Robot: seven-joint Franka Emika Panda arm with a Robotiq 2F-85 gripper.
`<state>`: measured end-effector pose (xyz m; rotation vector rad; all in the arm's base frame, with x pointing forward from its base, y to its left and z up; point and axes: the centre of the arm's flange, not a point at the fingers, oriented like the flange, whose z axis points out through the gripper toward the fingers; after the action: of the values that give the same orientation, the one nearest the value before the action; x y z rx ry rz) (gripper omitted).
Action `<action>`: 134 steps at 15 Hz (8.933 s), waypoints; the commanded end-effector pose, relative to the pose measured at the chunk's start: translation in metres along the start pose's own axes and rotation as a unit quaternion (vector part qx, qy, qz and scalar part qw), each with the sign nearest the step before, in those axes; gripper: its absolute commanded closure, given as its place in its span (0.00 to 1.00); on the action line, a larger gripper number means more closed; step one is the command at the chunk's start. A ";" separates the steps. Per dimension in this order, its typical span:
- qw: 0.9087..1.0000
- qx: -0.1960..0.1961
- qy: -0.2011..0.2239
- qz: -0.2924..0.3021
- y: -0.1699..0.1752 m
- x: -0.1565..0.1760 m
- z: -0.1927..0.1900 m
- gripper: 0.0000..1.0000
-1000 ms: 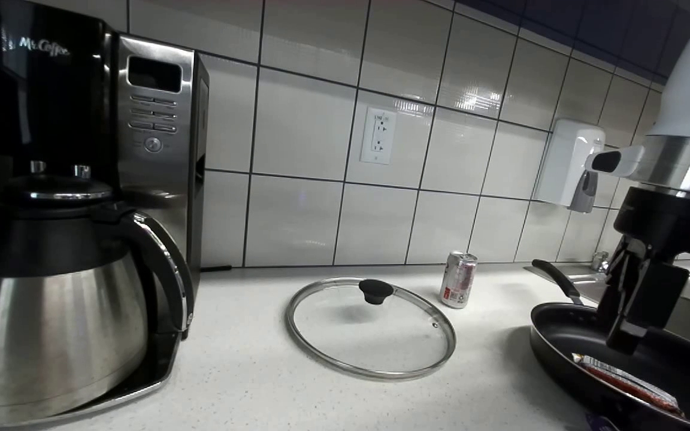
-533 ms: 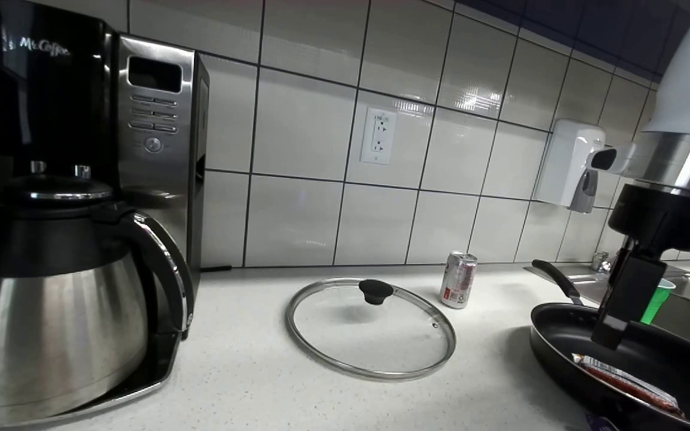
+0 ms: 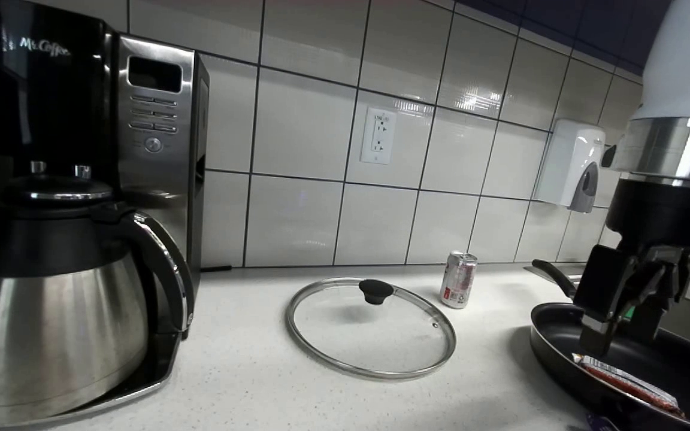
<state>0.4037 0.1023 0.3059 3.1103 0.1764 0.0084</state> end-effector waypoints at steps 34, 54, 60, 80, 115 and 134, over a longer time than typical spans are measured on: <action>0.977 0.016 -0.037 0.211 -0.007 -0.050 0.071 0.00; 0.987 0.007 0.005 0.159 0.009 -0.049 0.116 0.00; 0.987 0.001 0.013 0.162 0.015 -0.047 0.111 0.33; 0.987 0.017 0.048 0.156 -0.015 -0.025 0.062 0.96; 0.961 0.008 0.089 0.262 0.133 0.012 -0.037 1.00; 0.954 -0.009 0.051 0.296 0.245 0.001 -0.002 0.73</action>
<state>0.4226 -0.1309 0.3138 3.0134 -0.7613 0.2212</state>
